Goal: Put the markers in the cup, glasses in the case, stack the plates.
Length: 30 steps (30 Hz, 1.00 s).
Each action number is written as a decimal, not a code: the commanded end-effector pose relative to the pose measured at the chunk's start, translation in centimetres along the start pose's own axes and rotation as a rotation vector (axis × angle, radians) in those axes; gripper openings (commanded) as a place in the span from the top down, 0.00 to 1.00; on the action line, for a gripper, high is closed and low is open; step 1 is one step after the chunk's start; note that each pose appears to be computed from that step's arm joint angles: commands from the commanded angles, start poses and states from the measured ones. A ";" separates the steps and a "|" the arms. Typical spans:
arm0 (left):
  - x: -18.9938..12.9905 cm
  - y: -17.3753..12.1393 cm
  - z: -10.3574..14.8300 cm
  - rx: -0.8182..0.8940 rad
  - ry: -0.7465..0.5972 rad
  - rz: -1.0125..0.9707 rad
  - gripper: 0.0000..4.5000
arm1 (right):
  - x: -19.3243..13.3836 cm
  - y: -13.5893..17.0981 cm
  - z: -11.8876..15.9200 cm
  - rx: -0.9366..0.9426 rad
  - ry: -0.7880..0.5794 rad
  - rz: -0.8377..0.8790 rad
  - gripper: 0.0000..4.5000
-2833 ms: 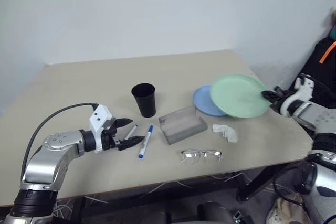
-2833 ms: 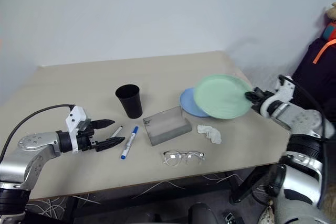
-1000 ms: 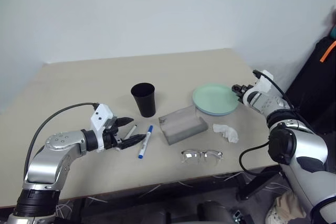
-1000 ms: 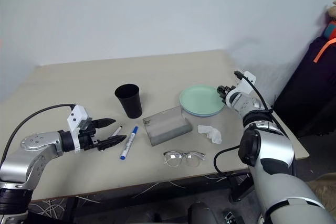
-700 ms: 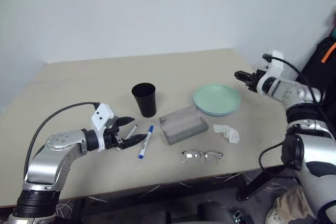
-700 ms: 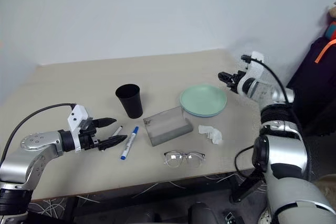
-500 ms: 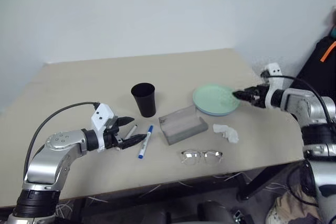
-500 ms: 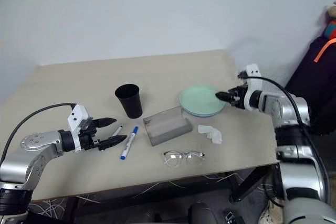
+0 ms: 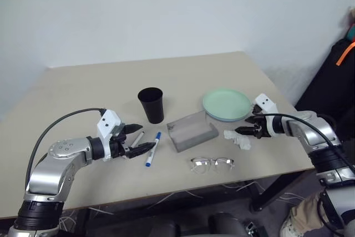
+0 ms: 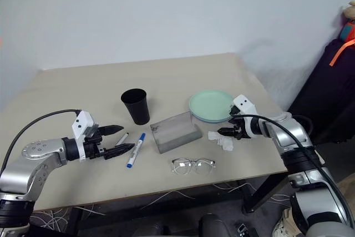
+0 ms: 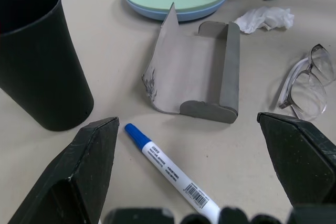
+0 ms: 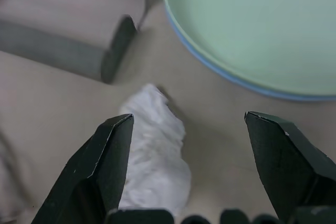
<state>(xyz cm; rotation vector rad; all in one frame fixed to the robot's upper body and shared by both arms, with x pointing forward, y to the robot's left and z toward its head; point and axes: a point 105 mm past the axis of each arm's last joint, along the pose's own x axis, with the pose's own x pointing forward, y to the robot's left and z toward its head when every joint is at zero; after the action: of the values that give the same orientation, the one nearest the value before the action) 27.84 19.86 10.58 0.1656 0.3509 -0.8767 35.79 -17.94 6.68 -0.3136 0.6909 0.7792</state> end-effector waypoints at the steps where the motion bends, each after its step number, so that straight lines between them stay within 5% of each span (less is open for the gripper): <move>1: -0.5 -0.1 1.5 0.036 -0.045 0.009 0.00 | 0.3 -0.2 0.4 -0.061 0.005 -0.014 0.19; 18: -0.4 -0.1 1.4 0.031 -0.049 0.015 0.00 | 0.9 1.8 -1.9 -0.136 0.090 0.063 0.19; 21: -0.4 -0.2 1.4 0.032 -0.049 0.016 0.00 | 0.9 1.9 -1.8 -0.147 0.086 0.069 0.31; 30: -0.3 -0.2 1.4 0.031 -0.051 0.015 0.00 | 0.6 1.9 -1.0 -0.170 0.065 0.068 0.98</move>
<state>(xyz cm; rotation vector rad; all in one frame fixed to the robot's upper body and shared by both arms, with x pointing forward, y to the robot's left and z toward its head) 27.55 19.71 10.48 0.1443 0.3461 -0.8684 33.53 -16.71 4.03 -0.4194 0.7503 0.9127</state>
